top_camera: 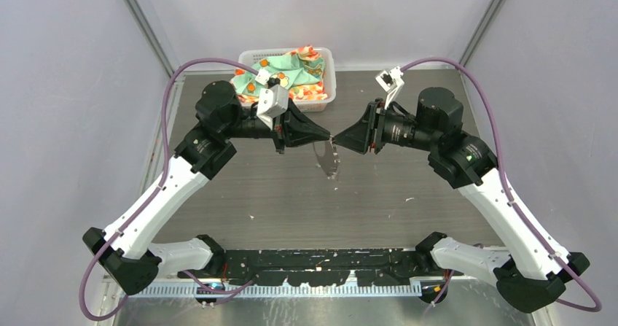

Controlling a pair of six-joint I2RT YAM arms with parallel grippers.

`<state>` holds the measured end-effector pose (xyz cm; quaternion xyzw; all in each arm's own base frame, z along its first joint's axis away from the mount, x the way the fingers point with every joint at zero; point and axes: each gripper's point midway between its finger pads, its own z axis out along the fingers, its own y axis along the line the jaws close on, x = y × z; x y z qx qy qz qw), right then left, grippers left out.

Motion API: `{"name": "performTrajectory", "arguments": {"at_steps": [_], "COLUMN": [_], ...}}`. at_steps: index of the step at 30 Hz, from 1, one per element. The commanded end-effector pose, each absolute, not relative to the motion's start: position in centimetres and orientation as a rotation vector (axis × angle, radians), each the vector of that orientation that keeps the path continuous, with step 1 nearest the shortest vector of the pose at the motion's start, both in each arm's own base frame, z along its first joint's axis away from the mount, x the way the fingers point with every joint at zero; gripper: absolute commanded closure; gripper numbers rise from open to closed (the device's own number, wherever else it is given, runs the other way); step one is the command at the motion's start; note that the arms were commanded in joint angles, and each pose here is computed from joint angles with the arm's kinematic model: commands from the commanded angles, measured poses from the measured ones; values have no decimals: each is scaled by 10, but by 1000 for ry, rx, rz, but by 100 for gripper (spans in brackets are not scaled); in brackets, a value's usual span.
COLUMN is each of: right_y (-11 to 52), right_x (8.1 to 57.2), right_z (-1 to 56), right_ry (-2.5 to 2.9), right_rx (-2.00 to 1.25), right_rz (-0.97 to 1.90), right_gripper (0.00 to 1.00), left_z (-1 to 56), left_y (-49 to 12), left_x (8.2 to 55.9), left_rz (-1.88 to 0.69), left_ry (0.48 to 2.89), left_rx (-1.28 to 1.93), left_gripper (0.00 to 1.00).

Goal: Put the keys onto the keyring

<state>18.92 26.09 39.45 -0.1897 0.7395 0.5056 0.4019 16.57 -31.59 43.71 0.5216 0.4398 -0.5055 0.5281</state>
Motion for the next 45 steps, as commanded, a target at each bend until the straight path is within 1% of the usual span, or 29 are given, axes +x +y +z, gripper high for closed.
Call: {"name": "performTrajectory", "arguments": {"at_steps": [1, 4, 6, 10, 13, 17, 27, 30, 32, 35, 36, 41, 42, 43, 45], "right_y": [249, 240, 239, 245, 251, 258, 268, 269, 270, 271, 270, 260, 257, 254, 251], "right_x": [181, 173, 167, 158, 157, 160, 158, 158, 158, 157, 157, 154, 154, 153, 149], "right_z": [415, 424, 429, 440, 445, 447, 447, 448, 448, 445, 443, 429, 425, 423, 417], "right_ry": [1788, 1718, 1673, 1549, 1501, 1474, 1459, 1453, 1456, 1475, 1483, 1586, 1615, 1642, 1700], "right_rx": [-526, -580, -620, -715, -752, -789, -851, -848, -847, -854, -859, -897, -906, -914, -948], "right_rz": [1245, 1198, 1195, 1236, 1271, 1287, 1354, 1360, 1368, 1377, 1373, 1288, 1261, 1242, 1221], "right_gripper": [53, 41, 38, 37, 38, 44, 67, 77, 82, 96, 99, 99, 99, 99, 99], "left_z": [468, 467, 467, 468, 469, 473, 475, 475, 474, 470, 470, 446, 438, 431, 415], "left_y": [-308, -308, -308, -309, -310, -311, -311, -311, -311, -312, -312, -310, -310, -309, -306], "left_x": [149, 151, 150, 150, 150, 149, 148, 149, 150, 152, 152, 154, 152, 150, 144], "left_rz": [-1179, -1181, -1188, -1208, -1224, -1239, -1254, -1254, -1253, -1252, -1247, -1234, -1236, -1231, -1242], "left_ry": [902, 914, 920, 937, 949, 949, 959, 963, 969, 982, 981, 1078, 1094, 1101, 1128], "left_rx": [1252, 1247, 1244, 1243, 1241, 1242, 1234, 1232, 1227, 1222, 1221, 1271, 1306, 1344, 1428], "left_gripper": [100, 100, 100, 100, 100, 100, 100, 100, 100, 100, 100, 100, 95, 86, 73]}}
